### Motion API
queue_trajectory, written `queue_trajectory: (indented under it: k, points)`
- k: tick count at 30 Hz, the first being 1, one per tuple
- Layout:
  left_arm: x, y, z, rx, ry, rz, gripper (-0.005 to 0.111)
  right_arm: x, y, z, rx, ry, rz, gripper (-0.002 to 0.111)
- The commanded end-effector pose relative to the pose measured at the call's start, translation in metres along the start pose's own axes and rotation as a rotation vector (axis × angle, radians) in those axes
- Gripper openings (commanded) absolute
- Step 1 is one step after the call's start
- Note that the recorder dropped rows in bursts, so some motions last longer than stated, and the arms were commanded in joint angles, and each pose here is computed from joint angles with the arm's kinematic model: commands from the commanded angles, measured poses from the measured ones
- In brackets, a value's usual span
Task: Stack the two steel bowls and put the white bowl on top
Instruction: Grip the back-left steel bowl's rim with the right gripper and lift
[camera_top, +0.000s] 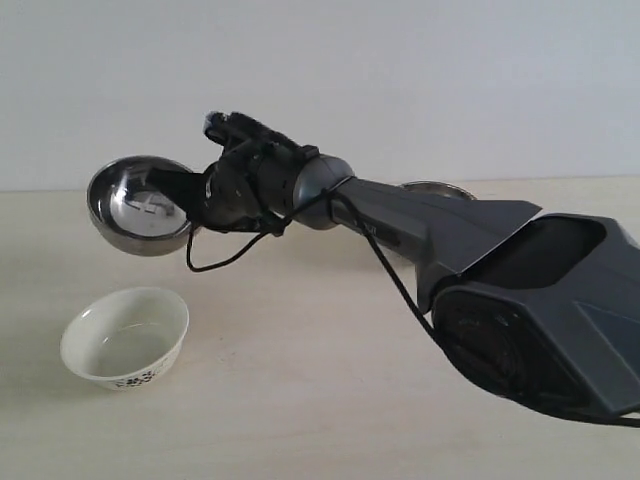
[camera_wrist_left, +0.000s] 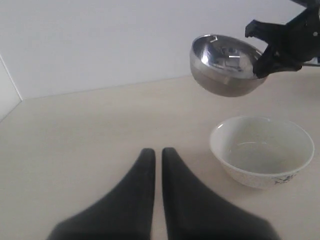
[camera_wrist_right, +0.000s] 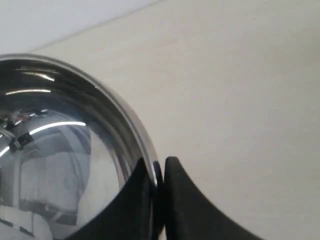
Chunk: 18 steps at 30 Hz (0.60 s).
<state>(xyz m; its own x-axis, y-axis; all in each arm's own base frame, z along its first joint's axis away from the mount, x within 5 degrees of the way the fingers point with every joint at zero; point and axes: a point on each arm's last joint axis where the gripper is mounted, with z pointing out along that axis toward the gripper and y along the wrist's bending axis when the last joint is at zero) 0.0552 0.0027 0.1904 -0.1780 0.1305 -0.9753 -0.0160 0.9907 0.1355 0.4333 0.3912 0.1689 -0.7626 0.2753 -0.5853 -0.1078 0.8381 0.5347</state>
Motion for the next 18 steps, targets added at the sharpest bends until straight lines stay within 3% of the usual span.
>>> queue_trajectory:
  k: [1,7,18]
  points:
    - [0.0,0.0,0.0,-0.001,-0.008,-0.019,0.004,-0.021,0.021,-0.037,0.045,-0.045,-0.1,0.0]
    - [0.0,0.0,0.0,-0.001,-0.008,-0.019,0.004,-0.032,0.041,-0.087,0.159,-0.026,-0.217,0.0]
    - [0.0,0.0,0.0,-0.001,-0.008,-0.019,0.004,-0.015,0.067,-0.122,0.235,0.007,-0.35,0.0]
